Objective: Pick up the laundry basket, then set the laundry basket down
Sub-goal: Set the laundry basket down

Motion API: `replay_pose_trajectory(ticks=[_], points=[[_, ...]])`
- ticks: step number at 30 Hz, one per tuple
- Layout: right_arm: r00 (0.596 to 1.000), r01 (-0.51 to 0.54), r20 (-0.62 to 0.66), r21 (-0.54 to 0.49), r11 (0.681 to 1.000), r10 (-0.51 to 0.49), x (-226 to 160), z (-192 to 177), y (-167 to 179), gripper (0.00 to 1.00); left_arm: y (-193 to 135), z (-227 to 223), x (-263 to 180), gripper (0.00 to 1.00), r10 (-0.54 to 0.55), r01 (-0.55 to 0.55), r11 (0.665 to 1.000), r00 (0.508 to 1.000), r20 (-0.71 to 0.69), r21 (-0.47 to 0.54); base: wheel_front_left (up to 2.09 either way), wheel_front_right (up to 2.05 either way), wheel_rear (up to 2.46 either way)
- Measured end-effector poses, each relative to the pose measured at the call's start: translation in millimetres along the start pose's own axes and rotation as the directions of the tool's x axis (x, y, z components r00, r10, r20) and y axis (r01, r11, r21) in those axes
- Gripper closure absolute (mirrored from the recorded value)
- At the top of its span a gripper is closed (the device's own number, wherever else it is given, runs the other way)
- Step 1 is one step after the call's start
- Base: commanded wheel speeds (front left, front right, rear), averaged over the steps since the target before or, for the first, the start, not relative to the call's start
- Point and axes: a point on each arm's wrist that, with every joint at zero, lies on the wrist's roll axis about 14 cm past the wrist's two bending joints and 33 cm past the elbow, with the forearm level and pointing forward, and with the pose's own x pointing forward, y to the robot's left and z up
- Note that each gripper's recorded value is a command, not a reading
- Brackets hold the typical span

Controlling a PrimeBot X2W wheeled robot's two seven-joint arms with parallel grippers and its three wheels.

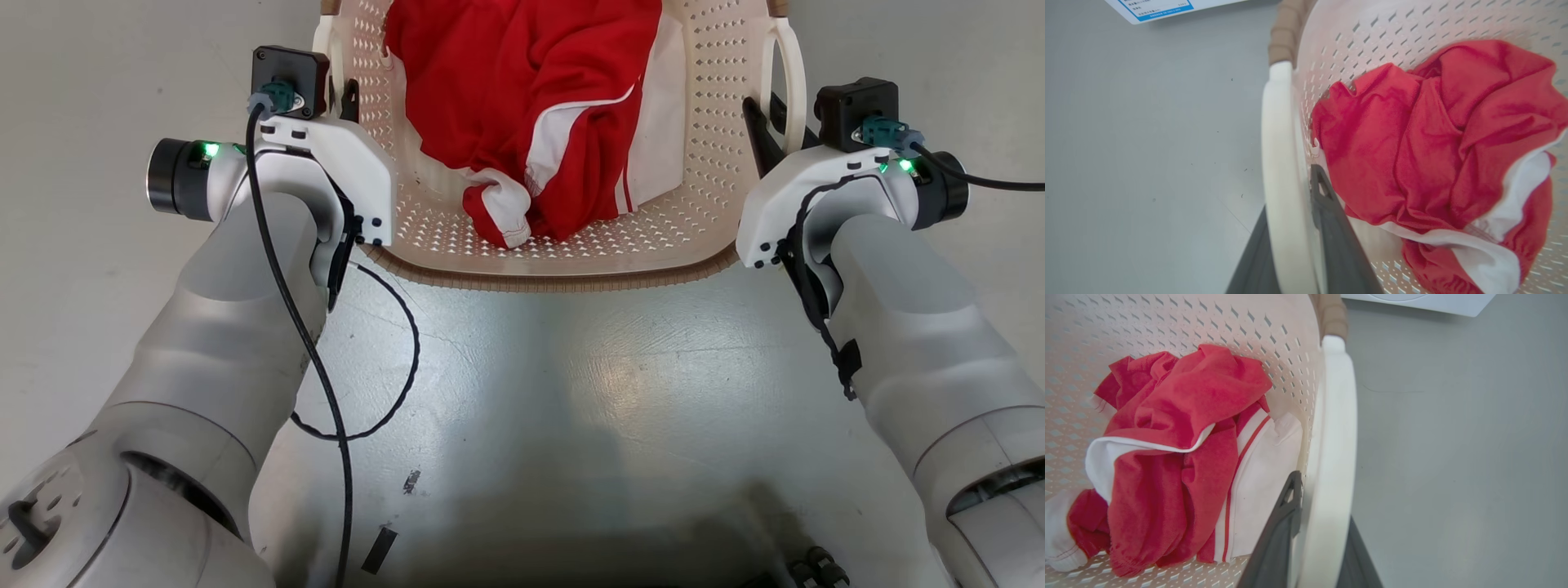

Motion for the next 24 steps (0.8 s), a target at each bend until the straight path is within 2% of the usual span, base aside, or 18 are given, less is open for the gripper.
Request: replay_pose_trajectory(ticks=[24], points=[[1.000,0.007,-0.030,0.020,1.000,-0.007,6,-16,-3,1.00,-3,-16,8,1.00,-0.009,0.009,1.000,0.999,-0.031,-0.007,0.00,0.00,0.00]])
